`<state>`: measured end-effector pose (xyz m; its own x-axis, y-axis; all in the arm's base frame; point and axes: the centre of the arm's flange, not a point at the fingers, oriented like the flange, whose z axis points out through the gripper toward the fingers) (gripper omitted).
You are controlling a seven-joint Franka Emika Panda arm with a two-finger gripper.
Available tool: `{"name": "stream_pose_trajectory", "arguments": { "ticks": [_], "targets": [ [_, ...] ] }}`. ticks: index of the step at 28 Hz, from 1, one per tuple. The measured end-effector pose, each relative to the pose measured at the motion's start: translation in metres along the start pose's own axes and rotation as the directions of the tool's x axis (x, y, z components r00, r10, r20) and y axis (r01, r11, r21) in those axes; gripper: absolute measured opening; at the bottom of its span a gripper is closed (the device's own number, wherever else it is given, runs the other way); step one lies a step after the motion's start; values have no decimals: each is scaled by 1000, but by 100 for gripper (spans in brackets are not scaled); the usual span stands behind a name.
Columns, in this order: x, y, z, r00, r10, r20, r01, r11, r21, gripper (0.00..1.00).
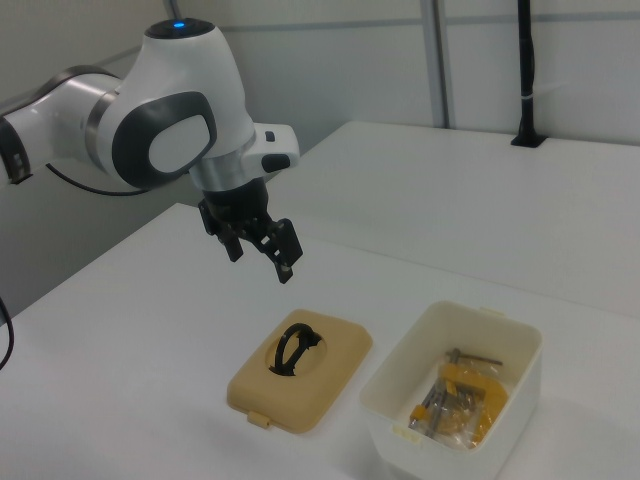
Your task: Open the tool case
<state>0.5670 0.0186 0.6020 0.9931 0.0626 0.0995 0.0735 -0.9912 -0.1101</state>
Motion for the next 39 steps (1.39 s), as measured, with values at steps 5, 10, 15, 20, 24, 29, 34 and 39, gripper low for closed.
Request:
{"name": "stream_pose_trajectory", "arguments": {
  "ticks": [5,10,15,20,24,29,34,39],
  "targets": [
    [0,-1,0,1000,5,0,-5,1000,0,100],
    [1,1,-4,1000,17,-9,-17,1000,-1,100],
    [1,5,-9,999,40,-18,-40,999,-2,100],
    [2,15,-19,997,61,-40,-62,998,-4,100],
    [3,20,-23,997,69,-46,-70,998,-6,100],
    [2,21,-23,997,67,-46,-68,997,-21,100],
    [-1,23,-22,998,57,-13,-58,997,-57,100],
    [-3,23,-23,1000,22,1,-22,997,-77,100]
  ]
}}
